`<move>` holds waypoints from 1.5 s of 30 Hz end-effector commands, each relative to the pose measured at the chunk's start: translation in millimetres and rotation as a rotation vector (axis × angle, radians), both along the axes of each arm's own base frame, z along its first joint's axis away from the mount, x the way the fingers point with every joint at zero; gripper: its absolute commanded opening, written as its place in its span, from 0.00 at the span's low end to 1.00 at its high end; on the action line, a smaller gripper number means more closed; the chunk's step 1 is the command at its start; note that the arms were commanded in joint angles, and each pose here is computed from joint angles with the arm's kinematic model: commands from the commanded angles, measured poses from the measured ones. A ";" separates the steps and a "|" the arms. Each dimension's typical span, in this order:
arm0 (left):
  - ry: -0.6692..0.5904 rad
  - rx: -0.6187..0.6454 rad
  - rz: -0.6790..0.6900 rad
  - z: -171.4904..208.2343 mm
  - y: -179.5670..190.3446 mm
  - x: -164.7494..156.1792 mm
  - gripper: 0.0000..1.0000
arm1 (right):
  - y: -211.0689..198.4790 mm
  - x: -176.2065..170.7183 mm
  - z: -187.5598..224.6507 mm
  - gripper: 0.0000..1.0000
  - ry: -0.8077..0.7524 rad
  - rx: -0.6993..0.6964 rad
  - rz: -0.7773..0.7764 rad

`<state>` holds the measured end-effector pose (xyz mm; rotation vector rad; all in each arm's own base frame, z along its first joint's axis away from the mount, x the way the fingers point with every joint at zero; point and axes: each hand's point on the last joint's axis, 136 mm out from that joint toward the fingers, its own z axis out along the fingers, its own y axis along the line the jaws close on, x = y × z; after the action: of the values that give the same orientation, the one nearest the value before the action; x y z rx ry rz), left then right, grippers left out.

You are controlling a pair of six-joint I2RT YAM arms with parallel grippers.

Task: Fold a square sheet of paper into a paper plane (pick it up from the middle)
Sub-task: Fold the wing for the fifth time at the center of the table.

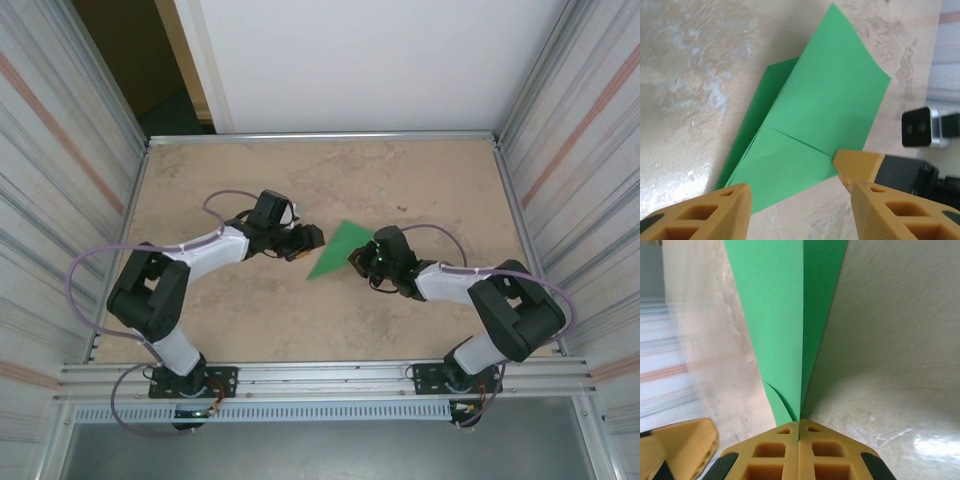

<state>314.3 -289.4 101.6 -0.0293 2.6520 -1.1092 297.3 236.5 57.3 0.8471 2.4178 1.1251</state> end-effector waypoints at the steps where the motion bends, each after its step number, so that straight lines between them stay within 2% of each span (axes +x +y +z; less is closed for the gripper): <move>1: -0.204 0.102 -0.138 9.2 1.6 -5.4 0.57 | -6.1 -1.4 4.3 0.00 0.039 -0.011 0.021; 6: -0.329 0.196 -0.240 2.8 -7.7 -8.4 0.65 | -11.2 5.1 12.7 0.00 0.068 0.010 0.026; 11: -0.494 0.345 -0.364 -8.0 -21.3 -13.5 0.72 | -13.6 8.5 20.3 0.00 0.091 0.034 0.042; 16: -0.681 0.405 -0.485 -11.8 -39.6 -18.4 0.69 | -13.4 8.6 26.7 0.00 0.116 0.064 0.062; 20: -0.822 0.388 -0.605 -14.0 -55.1 -28.8 0.57 | -13.5 9.8 31.9 0.00 0.121 0.076 0.069; 22: -0.877 0.404 -0.638 -16.3 -58.4 -31.3 0.56 | -13.5 10.6 34.5 0.00 0.123 0.086 0.070; 30: -0.966 0.416 -0.710 -27.1 -62.0 -36.2 0.55 | -13.7 11.9 37.4 0.01 0.143 0.111 0.069; 39: -1.016 0.460 -0.774 -42.2 -69.9 -35.9 0.48 | -10.4 13.1 38.5 0.01 0.157 0.133 0.074; 45: -1.039 0.474 -0.753 -42.8 -70.6 -29.7 0.38 | -9.1 12.5 35.4 0.02 0.172 0.134 0.079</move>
<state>278.1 -357.0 56.5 1.3185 1.8865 -0.4033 306.4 223.9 84.6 0.9401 2.5568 1.2785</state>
